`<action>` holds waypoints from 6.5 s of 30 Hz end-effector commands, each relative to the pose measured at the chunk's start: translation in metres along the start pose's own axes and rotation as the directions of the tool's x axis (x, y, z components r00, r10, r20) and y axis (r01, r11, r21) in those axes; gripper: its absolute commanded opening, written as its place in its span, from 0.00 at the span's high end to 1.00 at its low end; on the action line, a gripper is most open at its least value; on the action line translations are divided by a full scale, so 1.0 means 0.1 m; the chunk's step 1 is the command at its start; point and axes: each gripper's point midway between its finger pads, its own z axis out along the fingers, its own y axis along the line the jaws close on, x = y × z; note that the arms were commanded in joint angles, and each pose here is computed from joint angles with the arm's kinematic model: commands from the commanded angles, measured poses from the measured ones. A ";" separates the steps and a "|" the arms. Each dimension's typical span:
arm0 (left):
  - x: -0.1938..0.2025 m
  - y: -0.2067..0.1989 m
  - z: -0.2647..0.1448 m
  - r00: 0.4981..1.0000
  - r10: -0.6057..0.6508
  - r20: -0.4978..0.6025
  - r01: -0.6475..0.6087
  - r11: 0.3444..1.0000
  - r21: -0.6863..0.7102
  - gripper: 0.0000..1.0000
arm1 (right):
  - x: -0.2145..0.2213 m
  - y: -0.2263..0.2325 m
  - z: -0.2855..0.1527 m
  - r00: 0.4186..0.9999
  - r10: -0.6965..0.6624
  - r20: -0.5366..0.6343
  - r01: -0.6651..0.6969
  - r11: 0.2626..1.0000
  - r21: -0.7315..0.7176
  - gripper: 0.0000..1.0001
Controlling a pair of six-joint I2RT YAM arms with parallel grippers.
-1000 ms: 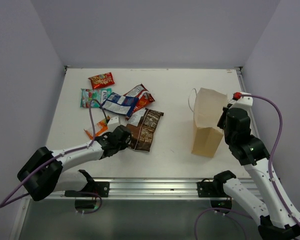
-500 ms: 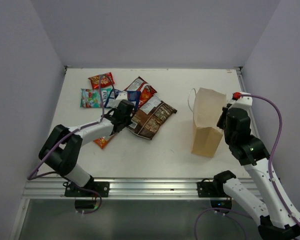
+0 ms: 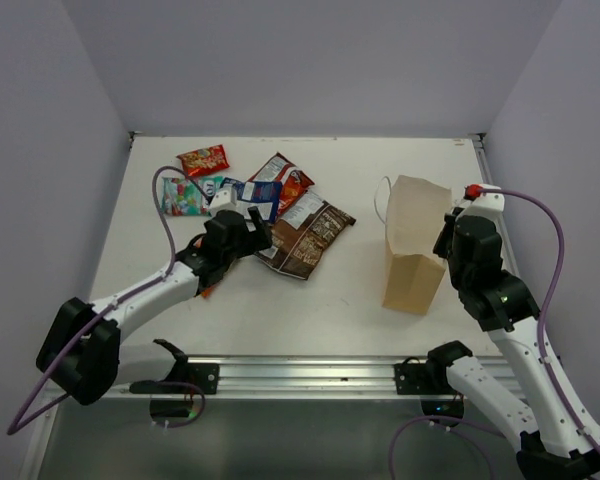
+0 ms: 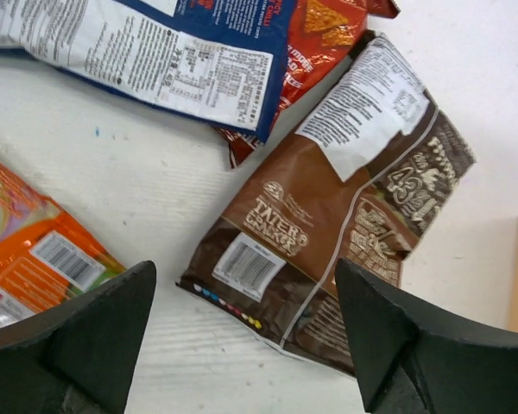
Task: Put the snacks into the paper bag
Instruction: Adjust the snack at the center of the board, then pick up the snack from the center of the board, then place the snack in the paper bag.
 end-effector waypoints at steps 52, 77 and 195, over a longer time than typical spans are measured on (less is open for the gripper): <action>0.69 -0.37 0.55 0.783 -0.611 0.121 0.580 0.786 0.215 0.70 | -0.06 0.08 0.01 1.000 0.002 0.023 -0.001 0.999 -0.047 0.98; -0.78 -1.20 -0.75 0.962 -0.194 0.195 0.115 0.927 0.356 1.00 | -0.11 0.36 -0.11 0.997 -0.072 0.026 0.076 0.970 -0.233 1.00; -0.62 -2.84 -1.97 0.960 0.018 -0.281 0.231 0.520 0.822 0.97 | -0.18 0.70 -0.15 0.993 -0.106 0.047 0.115 0.909 -0.401 1.00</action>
